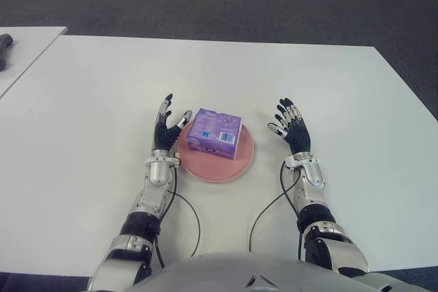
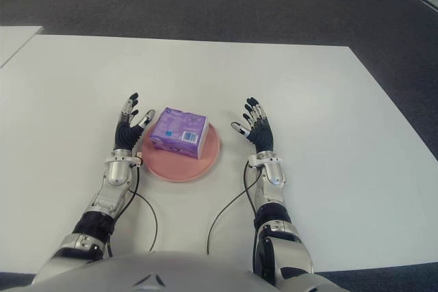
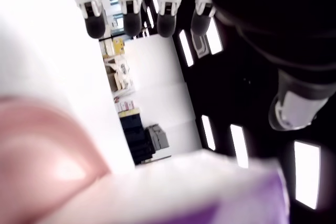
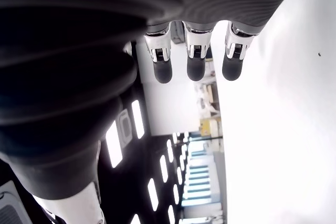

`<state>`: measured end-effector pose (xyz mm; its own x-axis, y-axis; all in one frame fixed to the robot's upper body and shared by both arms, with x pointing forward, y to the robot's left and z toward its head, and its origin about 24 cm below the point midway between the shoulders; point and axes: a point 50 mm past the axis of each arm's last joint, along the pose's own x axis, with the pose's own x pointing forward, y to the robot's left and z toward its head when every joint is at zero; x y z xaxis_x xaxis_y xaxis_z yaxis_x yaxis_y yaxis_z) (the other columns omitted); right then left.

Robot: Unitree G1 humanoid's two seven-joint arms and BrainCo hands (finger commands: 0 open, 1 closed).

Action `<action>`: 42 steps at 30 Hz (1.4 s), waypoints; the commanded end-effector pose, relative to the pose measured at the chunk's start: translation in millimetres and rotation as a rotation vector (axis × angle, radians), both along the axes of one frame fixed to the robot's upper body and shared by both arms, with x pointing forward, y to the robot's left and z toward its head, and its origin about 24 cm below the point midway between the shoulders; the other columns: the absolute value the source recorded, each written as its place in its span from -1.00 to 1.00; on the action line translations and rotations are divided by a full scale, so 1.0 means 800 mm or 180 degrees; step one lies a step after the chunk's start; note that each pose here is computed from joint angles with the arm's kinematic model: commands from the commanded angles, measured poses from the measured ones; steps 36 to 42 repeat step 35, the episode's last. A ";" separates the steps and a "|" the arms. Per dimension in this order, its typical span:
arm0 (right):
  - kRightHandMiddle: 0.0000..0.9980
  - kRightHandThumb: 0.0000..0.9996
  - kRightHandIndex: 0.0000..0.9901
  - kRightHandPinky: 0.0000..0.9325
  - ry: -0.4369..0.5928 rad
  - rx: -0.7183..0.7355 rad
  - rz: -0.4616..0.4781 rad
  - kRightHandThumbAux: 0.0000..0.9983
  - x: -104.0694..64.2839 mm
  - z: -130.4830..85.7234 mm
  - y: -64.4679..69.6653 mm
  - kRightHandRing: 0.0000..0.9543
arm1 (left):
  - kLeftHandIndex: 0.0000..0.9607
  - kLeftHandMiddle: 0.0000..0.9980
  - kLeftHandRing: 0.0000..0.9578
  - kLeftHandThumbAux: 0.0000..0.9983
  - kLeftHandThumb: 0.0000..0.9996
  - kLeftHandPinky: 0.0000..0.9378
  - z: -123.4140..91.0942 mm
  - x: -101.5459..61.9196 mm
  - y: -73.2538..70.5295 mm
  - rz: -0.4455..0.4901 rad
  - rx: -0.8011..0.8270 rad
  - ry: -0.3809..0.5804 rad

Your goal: Put the tissue paper into the plate.

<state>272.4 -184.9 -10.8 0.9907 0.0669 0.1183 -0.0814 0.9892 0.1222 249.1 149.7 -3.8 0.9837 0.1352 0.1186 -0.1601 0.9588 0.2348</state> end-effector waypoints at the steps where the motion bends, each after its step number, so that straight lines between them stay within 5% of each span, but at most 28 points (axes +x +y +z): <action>1: -0.96 -0.93 -0.91 -0.85 0.0607 0.0191 -0.0113 0.67 -0.048 -0.054 -0.001 -0.97 | -1.00 -1.00 -1.00 -0.12 -1.00 -1.00 -0.007 -0.011 -0.005 -0.0043 0.0017 0.0135; 42: -0.96 -0.93 -0.91 -0.85 0.0612 0.0194 -0.0117 0.67 -0.048 -0.052 -0.010 -0.97 | -1.00 -1.00 -1.00 -0.16 -1.00 -1.00 -0.013 -0.023 -0.009 -0.0015 -0.0109 0.0171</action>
